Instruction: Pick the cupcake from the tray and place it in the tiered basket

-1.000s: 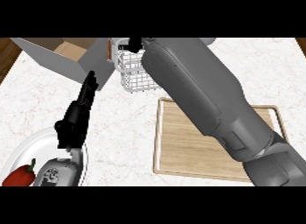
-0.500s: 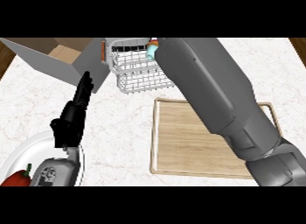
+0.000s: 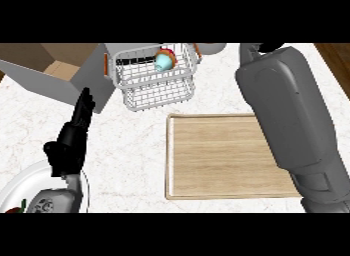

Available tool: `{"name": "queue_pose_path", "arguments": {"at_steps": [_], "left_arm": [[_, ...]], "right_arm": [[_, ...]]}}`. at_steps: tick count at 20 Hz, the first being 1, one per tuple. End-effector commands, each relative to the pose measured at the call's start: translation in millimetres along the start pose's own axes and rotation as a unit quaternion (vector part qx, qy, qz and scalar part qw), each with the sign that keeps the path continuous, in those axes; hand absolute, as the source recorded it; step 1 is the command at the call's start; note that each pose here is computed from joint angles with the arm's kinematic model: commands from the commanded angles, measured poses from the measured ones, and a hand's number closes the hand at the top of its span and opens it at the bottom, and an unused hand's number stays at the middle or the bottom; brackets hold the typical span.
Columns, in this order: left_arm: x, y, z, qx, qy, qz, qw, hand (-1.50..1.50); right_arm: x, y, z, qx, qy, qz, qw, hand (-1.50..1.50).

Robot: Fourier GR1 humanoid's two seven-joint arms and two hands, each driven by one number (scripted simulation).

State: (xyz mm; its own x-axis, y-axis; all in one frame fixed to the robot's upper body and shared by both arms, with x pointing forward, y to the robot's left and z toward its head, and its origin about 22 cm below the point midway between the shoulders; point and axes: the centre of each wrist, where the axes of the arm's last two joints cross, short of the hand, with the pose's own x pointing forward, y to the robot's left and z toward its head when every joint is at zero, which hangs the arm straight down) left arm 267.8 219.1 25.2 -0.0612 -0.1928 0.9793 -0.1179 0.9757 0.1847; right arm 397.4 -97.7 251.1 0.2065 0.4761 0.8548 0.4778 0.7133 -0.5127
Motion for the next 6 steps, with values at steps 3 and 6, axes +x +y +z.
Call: {"name": "queue_pose_path", "arguments": {"at_steps": [3, 6], "left_arm": [[-10, -2, 11, 0.010, 0.008, -0.002, 0.9999, 0.00], [4, 8, -1, 0.013, 0.006, -0.003, 0.9999, 0.00]], "right_arm": [[-65, -62, 10, -0.012, 0.037, -0.039, 0.998, -1.50], [-97, -93, 30, 0.002, 0.026, -0.061, 0.998, -1.50]]}}
